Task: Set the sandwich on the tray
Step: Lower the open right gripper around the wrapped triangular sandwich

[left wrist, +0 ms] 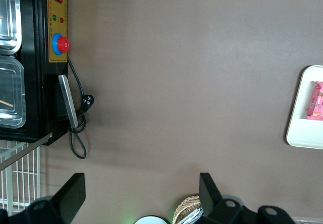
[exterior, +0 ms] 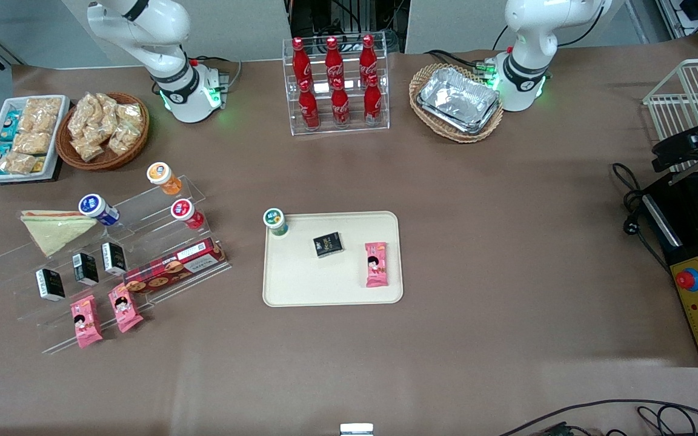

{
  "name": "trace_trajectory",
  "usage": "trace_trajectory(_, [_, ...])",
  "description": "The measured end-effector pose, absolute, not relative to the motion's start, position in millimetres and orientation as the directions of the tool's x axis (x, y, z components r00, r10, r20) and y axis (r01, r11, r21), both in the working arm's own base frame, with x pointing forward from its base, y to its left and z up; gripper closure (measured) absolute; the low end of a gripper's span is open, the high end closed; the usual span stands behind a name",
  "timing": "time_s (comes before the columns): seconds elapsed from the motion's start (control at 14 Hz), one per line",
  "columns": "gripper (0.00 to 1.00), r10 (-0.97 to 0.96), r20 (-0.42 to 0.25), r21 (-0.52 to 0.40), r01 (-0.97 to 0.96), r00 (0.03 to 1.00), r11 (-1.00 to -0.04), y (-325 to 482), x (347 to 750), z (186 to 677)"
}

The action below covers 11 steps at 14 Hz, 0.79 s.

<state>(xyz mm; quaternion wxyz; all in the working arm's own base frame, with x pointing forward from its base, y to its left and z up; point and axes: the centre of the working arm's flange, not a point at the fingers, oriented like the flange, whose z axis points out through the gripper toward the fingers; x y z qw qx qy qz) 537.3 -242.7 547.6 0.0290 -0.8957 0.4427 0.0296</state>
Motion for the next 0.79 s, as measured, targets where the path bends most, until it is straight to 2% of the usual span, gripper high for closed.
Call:
trace_trajectory(0.43, [0.00, -0.809, -0.143, -0.005, -0.818, 0.570, -0.575, -237.8, 513.0, 481.6])
trace_trajectory(0.79, [0.00, -0.827, -0.130, -0.005, -0.835, 0.547, -0.551, -236.8, 507.1, 439.6])
